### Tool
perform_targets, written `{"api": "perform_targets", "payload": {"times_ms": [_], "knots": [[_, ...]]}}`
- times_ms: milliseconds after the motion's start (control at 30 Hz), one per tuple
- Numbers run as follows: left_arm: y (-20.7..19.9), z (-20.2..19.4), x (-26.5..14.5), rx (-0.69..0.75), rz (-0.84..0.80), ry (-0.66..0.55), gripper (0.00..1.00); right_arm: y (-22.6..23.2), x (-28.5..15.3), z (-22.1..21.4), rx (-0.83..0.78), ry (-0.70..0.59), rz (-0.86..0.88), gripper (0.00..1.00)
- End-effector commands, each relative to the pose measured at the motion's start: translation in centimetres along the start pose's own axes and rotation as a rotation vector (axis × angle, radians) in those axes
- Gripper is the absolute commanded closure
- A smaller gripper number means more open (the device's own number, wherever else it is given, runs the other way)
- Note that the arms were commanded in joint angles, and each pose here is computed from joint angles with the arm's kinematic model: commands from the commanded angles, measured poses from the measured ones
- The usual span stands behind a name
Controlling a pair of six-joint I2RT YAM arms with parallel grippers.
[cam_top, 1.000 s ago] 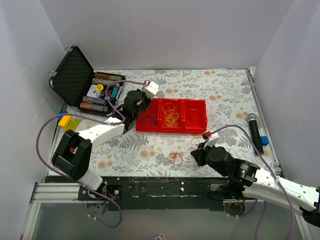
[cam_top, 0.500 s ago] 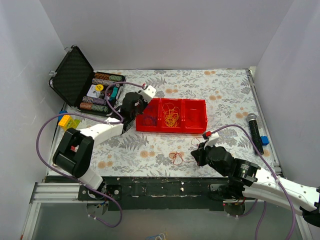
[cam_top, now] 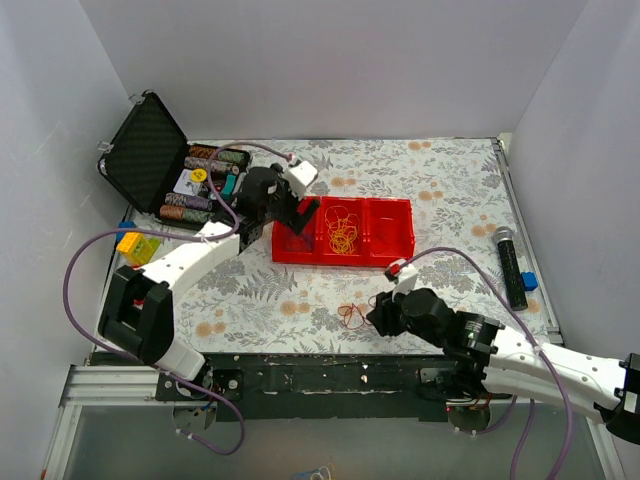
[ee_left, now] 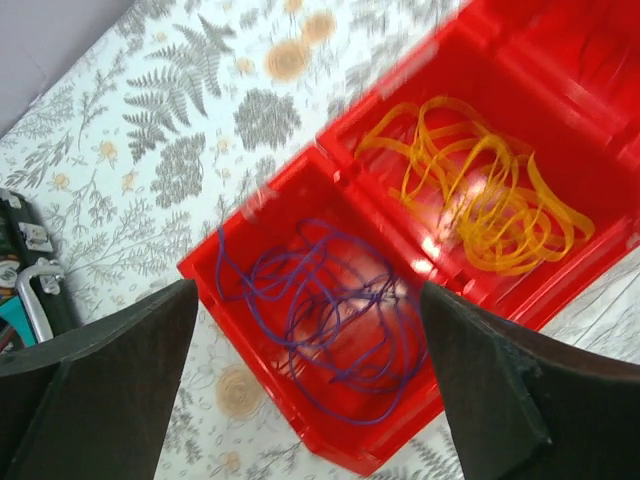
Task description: Untangle the cables
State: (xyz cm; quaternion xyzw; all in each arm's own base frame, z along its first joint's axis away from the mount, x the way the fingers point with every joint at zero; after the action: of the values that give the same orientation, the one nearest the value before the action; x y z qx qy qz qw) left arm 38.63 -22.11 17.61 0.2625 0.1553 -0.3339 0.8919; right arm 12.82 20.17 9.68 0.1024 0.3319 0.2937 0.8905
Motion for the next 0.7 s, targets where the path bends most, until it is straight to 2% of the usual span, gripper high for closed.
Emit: {"api": "perform_targets", "payload": {"times_ms": [0, 133, 300, 467, 667], "knots": [[4.8, 7.3, -4.7, -0.155, 0.021, -0.129, 0.02, 4.0, 0.4, 1.5, -0.046, 0.006, 0.164, 0.47], [7.6, 9.2, -6.4, -0.264, 0.024, -0.073, 0.02, 4.7, 1.7, 0.7, -0.088, 0.06, 0.175, 0.4], [7.4, 10.3, -9.2, -0.309, -0.078, -0.065, 0.02, 5.2, 3.4, 0.2, -0.124, 0.113, 0.161, 0.35], [8.2, 9.9, -11.4, -0.325, -0.088, -0.092, 0.02, 3.3, 4.9, -0.2, -0.159, 0.157, 0.014, 0.35], [11.3, 9.3, -13.1, -0.33, -0.117, -0.121, 0.02, 0.9, 6.3, -0.7, -0.213, 0.213, -0.166, 0.34]]}}
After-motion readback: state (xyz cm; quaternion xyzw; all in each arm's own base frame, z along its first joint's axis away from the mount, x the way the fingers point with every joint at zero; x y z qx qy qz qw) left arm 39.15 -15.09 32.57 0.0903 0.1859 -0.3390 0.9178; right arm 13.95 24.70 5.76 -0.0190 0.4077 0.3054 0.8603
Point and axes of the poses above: each gripper's point midway between its finger pads, its own x axis out along the fingers, its own y axis along the line the jaws close on, z = x × y, the point moved 1 cm from there along -x, back along the fingers, and after that the axes turned 8 degrees about x, right-handed, at the moved point
